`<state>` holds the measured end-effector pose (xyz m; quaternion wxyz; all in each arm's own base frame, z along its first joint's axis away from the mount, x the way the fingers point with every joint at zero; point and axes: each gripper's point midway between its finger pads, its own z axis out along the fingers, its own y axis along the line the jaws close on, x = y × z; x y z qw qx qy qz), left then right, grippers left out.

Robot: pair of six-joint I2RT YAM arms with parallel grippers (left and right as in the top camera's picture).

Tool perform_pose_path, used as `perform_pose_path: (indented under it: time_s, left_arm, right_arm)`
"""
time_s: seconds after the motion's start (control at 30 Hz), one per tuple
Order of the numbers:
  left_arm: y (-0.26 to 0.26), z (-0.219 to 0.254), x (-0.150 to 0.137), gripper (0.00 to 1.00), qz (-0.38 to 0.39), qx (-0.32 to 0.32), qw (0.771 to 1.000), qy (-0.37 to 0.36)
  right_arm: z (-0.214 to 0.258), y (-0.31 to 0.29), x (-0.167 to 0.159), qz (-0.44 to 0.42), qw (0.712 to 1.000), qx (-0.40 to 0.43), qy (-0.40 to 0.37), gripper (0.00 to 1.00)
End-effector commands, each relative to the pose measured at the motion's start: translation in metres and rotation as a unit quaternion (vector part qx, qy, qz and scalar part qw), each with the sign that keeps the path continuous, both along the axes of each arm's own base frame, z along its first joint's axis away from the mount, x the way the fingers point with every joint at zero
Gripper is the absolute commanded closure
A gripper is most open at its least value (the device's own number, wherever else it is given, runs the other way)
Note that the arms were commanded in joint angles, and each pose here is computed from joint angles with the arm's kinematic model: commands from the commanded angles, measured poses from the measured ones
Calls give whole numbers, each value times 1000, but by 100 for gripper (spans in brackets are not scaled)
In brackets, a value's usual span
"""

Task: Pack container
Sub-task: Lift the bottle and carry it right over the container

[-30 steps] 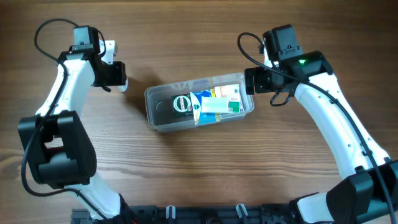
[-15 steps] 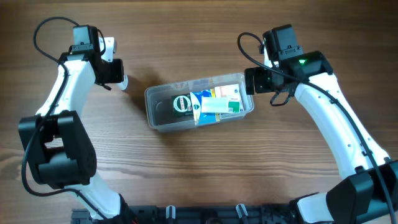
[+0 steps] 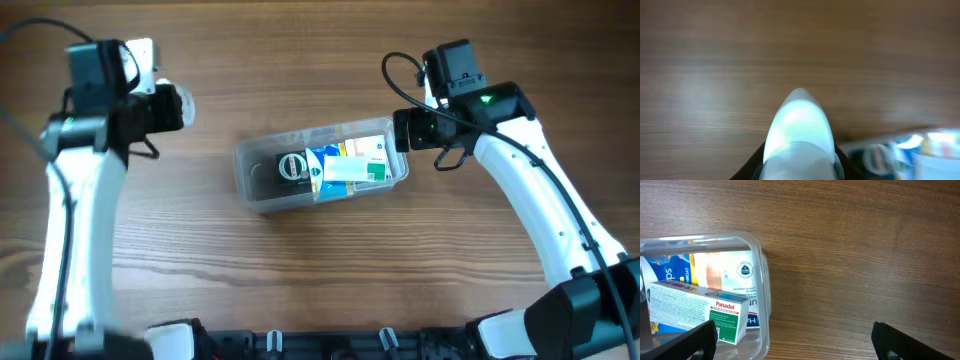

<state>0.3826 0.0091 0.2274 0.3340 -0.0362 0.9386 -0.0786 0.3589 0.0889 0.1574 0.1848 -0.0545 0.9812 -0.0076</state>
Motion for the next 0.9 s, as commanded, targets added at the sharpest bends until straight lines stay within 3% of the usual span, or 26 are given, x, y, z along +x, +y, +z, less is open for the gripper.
perform_pose_path:
  time_s: [0.0, 0.17, 0.3, 0.47, 0.7, 0.87]
  left_arm:
    - [-38, 47, -24, 78, -56, -87, 993, -50]
    - [-63, 53, -50, 88, -91, -104, 990, -36]
    - [-88, 42, -61, 85, -139, -97, 986, -7]
    - [-131, 28, -76, 82, -279, -30, 960, -3]
    - [-162, -5, -93, 69, -452, 51, 890, 12]
    - [-158, -29, -78, 71, -467, 87, 879, 31]
  right_arm:
    - [1, -2, 5, -3, 1000, -6, -4, 0]
    - [1, -2, 5, -3, 1000, -6, -4, 0]
    - [1, -2, 5, -3, 1000, -6, -4, 0]
    - [1, -2, 5, -3, 1000, -6, -4, 0]
    - [1, -2, 5, -3, 1000, -5, -4, 0]
    - [1, -2, 5, -3, 1000, -6, -4, 0]
